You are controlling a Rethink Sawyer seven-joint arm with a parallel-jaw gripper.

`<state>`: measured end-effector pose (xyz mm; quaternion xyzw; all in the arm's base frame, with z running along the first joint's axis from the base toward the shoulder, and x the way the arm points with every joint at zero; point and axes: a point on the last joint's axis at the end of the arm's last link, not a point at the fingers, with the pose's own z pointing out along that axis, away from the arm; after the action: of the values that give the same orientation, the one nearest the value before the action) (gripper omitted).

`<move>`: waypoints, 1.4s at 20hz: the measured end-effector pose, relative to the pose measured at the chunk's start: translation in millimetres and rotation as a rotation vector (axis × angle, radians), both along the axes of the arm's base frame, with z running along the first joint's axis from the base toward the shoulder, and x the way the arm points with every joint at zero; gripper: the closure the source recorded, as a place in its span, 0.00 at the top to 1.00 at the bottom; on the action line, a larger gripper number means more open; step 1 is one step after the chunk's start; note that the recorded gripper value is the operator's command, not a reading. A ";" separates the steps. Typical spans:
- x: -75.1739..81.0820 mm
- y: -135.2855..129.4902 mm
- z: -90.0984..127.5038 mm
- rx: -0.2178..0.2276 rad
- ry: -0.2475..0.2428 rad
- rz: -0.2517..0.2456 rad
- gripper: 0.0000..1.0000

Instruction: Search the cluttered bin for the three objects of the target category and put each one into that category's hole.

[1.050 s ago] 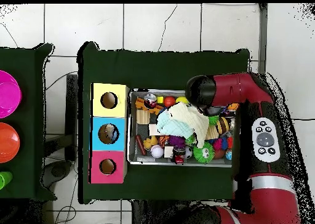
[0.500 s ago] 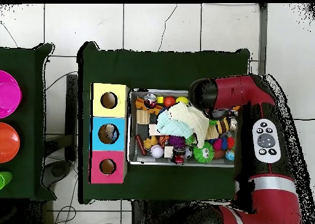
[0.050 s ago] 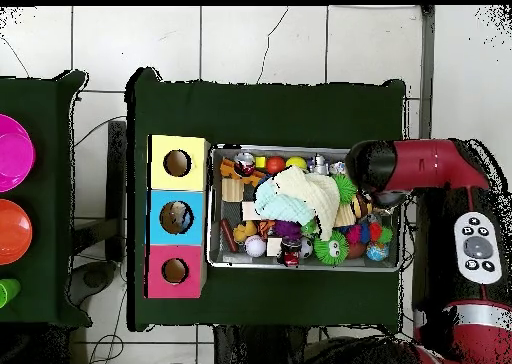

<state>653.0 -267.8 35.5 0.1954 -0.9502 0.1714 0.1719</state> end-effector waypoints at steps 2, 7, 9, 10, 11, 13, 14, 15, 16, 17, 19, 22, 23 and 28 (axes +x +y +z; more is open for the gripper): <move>-4.0 -8.0 -1.6 0.001 0.004 -0.007 1.00; -16.4 -24.4 -12.8 0.018 0.028 -0.014 1.00; -18.7 -25.1 -17.7 0.027 0.039 -0.005 1.00; -20.5 -23.1 -23.4 0.035 0.049 0.004 1.00; -21.1 -22.6 -25.0 0.037 0.052 0.006 1.00; -22.2 -21.2 -28.6 0.042 0.057 0.007 1.00; -23.2 -19.6 -32.2 0.047 0.061 0.008 1.00; -23.6 -18.7 -33.8 0.049 0.063 0.008 1.00; -24.2 -16.7 -37.2 0.054 0.066 0.009 1.00; -24.5 -15.8 -38.5 0.056 0.067 0.010 1.00; -24.8 -13.5 -41.9 0.062 0.069 0.011 1.00; -25.1 -10.5 -45.9 0.069 0.072 0.013 1.00; -25.3 -9.5 -47.4 0.071 0.074 0.013 1.00; -26.4 -9.5 -49.2 0.073 0.076 0.012 1.00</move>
<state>626.6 -277.3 -13.6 0.2137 -0.9474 0.1302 0.1995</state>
